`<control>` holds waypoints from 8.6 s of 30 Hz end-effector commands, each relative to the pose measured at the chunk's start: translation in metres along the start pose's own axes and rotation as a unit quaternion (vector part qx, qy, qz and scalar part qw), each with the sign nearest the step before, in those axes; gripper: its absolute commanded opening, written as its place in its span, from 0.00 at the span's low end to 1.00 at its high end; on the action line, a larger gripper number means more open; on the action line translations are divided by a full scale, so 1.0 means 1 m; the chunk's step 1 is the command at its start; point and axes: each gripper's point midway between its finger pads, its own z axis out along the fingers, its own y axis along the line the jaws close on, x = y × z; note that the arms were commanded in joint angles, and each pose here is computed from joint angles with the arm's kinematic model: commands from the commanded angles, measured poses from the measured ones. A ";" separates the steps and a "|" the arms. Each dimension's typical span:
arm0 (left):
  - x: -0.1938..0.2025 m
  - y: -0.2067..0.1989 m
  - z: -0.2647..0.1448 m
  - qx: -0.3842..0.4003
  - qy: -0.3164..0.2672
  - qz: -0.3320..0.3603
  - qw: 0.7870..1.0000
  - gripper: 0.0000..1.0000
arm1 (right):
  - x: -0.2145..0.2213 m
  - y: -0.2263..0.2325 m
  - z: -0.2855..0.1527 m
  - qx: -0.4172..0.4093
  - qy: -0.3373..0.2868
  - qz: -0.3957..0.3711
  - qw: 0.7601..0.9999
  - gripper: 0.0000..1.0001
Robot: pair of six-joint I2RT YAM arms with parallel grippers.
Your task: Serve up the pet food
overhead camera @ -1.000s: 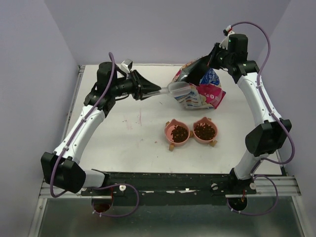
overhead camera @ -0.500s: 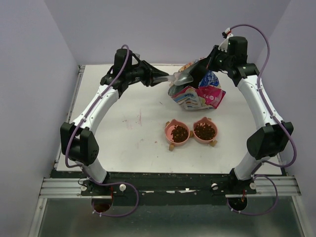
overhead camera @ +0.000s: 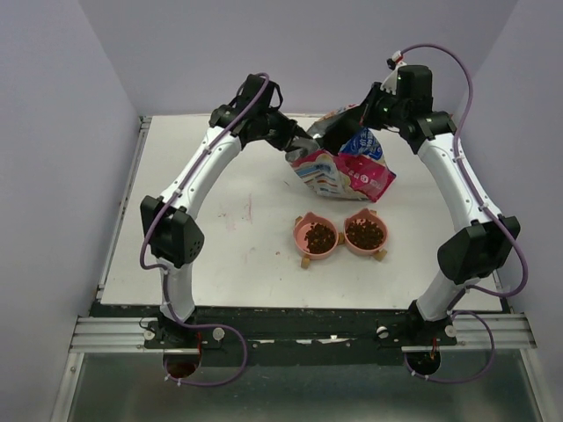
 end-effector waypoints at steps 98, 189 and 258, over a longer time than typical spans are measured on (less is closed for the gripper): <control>0.000 -0.036 -0.018 0.336 0.140 -0.055 0.930 0.00 | -0.090 -0.007 -0.032 -0.008 -0.120 -0.014 0.993 0.00; 0.070 0.246 -0.059 0.014 0.161 -0.022 0.987 0.00 | -0.103 -0.004 -0.034 -0.006 -0.132 -0.022 0.991 0.00; 0.103 0.047 -0.135 0.069 0.116 0.179 0.975 0.00 | -0.089 0.004 -0.044 -0.028 -0.117 -0.013 0.993 0.00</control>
